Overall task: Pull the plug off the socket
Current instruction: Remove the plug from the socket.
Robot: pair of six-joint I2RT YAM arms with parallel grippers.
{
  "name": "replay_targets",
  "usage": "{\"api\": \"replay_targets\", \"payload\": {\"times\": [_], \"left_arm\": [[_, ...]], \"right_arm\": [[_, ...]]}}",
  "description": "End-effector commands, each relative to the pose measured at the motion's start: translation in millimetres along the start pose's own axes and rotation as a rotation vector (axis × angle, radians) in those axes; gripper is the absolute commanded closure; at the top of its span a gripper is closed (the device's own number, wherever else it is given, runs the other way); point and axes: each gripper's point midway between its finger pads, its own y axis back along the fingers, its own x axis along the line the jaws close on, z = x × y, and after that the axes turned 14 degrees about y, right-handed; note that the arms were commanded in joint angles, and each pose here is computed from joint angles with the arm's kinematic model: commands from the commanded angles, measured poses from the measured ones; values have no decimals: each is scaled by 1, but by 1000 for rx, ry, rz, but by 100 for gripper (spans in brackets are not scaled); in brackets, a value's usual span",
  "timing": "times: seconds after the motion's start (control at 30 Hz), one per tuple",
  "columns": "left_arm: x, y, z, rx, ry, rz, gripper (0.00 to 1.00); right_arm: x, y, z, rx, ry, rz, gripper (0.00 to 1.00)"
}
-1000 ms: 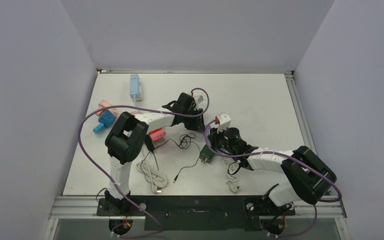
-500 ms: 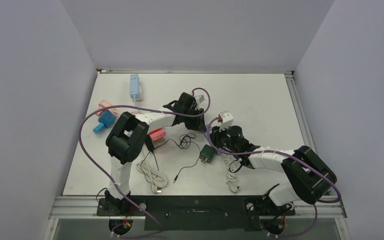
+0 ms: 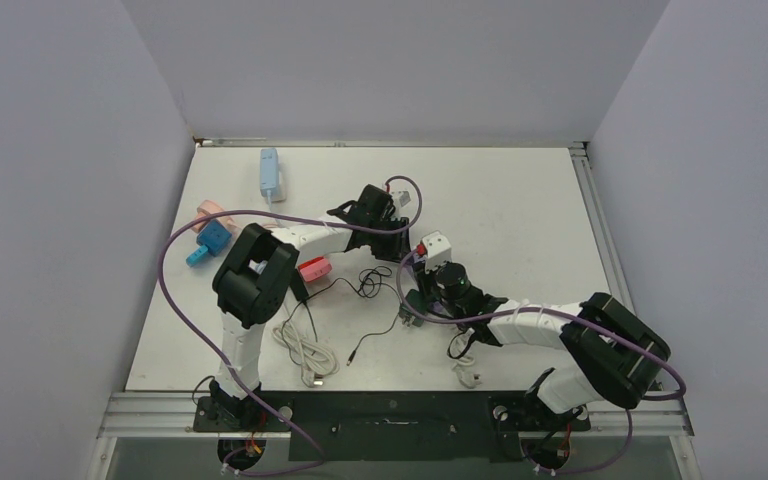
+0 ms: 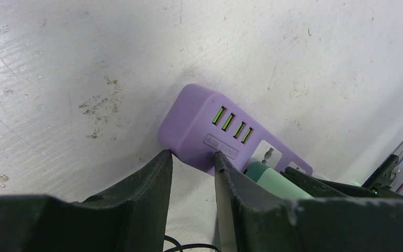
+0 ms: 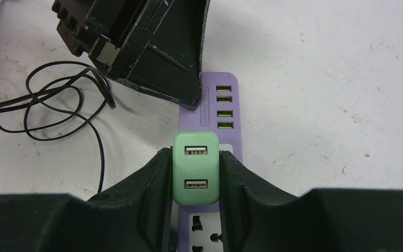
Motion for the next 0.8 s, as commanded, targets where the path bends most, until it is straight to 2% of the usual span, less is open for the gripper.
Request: {"api": "replay_targets", "payload": {"times": [0.0,0.17,0.47,0.77], "left_arm": [[38,-17,-33,91,-8,139,70],[39,-18,-33,92,-8,142,70],[44,-24,-41,109,-29,173,71],[45,-26,-45,117,-39,187,71]], "right_arm": [[12,-3,18,-35,30,20,95],[10,0,22,-57,-9,19,95],[-12,3,23,-119,-190,90,95],[-18,5,23,-120,-190,82,95]]}}
